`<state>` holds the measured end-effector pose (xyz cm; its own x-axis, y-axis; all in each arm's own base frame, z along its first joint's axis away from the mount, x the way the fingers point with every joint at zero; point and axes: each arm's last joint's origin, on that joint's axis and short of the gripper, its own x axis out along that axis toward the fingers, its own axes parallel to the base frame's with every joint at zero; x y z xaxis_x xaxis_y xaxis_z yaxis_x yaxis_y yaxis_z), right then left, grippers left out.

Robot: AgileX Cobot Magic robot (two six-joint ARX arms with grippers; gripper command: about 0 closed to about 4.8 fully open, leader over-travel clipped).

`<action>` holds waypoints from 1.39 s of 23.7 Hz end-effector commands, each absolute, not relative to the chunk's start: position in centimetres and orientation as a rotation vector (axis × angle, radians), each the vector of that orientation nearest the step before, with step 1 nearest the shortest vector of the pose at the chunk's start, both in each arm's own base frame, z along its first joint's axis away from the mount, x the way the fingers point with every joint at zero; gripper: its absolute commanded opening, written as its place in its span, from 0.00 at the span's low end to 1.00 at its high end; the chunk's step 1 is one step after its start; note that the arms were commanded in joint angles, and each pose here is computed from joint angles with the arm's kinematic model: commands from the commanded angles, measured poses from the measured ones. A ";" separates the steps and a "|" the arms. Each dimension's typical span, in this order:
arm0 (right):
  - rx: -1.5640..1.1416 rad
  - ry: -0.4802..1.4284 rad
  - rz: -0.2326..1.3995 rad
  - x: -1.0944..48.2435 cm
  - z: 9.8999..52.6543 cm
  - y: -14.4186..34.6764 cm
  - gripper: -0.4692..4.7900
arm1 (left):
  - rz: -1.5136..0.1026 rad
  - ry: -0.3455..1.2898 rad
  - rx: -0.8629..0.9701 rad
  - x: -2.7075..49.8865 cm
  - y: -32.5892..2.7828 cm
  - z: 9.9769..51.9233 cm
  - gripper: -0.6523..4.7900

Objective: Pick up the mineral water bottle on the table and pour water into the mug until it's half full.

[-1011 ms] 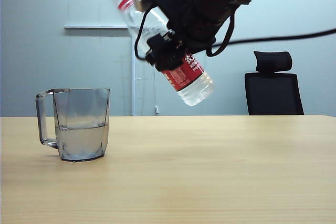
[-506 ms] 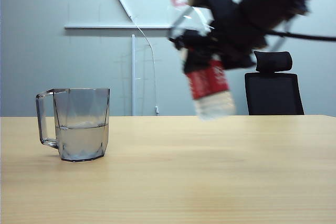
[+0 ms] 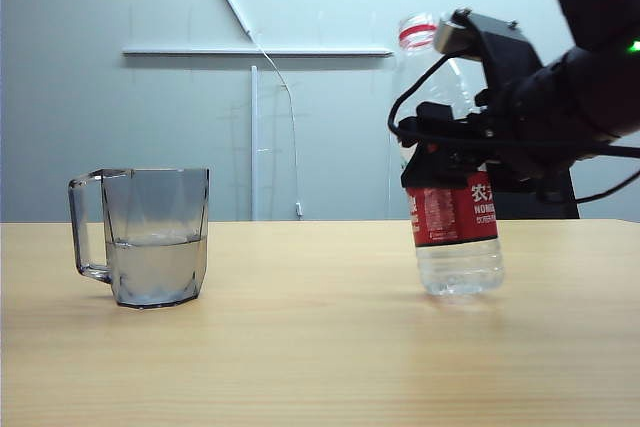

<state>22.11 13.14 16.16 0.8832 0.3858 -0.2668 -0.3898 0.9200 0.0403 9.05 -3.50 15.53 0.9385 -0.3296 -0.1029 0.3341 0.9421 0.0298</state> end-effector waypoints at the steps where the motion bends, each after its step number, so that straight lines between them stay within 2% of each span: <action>1: 0.022 0.187 0.378 22.1 16.9 12.9 0.75 | -0.340 0.088 0.042 9.1 -3.5 15.7 0.12; 9: 0.012 0.214 0.377 21.8 16.2 12.7 0.75 | -0.340 0.088 0.042 9.1 -3.5 15.7 0.12; 13: 0.006 0.232 0.376 21.5 15.7 12.5 0.93 | -0.340 0.088 0.042 9.1 -3.5 15.7 0.12; 17: 0.000 0.260 0.378 20.7 14.9 12.1 0.93 | -0.340 0.088 0.042 9.1 -3.5 15.7 0.12; 18: 0.021 0.266 0.376 20.4 14.8 11.9 1.00 | -0.340 0.088 0.042 9.1 -3.5 15.7 0.12; 33: 0.104 0.209 0.399 17.6 15.6 10.3 1.00 | -0.327 0.088 0.041 9.1 -3.4 15.7 0.12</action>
<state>17.79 10.39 15.34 0.8975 0.3908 -0.2044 -0.3706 0.9196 0.1306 9.07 -3.44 15.53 0.9409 -0.3228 -0.1029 0.3273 0.9445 0.0298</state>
